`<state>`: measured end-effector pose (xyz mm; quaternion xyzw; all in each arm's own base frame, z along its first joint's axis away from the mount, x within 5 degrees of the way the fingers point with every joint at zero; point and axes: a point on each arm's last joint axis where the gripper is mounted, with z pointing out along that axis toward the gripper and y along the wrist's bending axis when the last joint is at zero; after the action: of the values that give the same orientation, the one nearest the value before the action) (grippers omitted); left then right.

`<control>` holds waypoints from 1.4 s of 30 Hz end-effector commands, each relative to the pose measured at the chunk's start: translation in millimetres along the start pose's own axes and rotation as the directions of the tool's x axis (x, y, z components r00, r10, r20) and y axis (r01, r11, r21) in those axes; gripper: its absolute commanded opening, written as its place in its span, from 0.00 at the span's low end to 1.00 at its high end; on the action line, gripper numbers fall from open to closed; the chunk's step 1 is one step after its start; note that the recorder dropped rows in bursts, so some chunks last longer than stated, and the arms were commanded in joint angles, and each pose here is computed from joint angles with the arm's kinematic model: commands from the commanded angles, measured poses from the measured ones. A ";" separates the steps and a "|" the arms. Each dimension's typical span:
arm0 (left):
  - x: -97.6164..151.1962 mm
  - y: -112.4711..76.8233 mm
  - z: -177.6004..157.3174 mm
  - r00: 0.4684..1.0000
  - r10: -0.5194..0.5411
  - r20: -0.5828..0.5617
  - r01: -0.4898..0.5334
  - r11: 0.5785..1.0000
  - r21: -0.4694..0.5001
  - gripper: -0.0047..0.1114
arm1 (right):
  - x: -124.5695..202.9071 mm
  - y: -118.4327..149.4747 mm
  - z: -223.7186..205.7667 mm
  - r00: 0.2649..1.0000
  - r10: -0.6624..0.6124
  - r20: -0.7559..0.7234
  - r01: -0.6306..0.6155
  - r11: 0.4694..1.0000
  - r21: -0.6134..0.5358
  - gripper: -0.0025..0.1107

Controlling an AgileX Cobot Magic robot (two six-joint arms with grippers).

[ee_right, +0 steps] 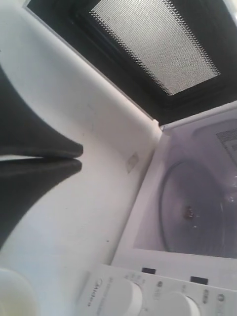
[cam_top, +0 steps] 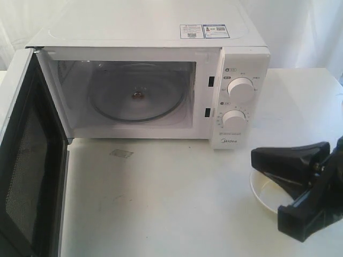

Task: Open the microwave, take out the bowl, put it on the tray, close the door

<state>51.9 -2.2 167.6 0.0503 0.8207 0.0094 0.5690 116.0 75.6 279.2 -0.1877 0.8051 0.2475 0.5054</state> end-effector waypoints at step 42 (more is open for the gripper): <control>-107.4 11.3 -60.3 0.540 -0.307 0.784 0.255 0.947 0.195 0.04 | 85.6 2.5 10.2 0.993 -0.118 -0.027 0.111 0.978 -0.177 0.02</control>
<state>44.0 0.6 261.4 -0.0669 0.5206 -0.1207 0.8426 87.6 79.1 199.1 -0.2757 0.7809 0.2835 0.4836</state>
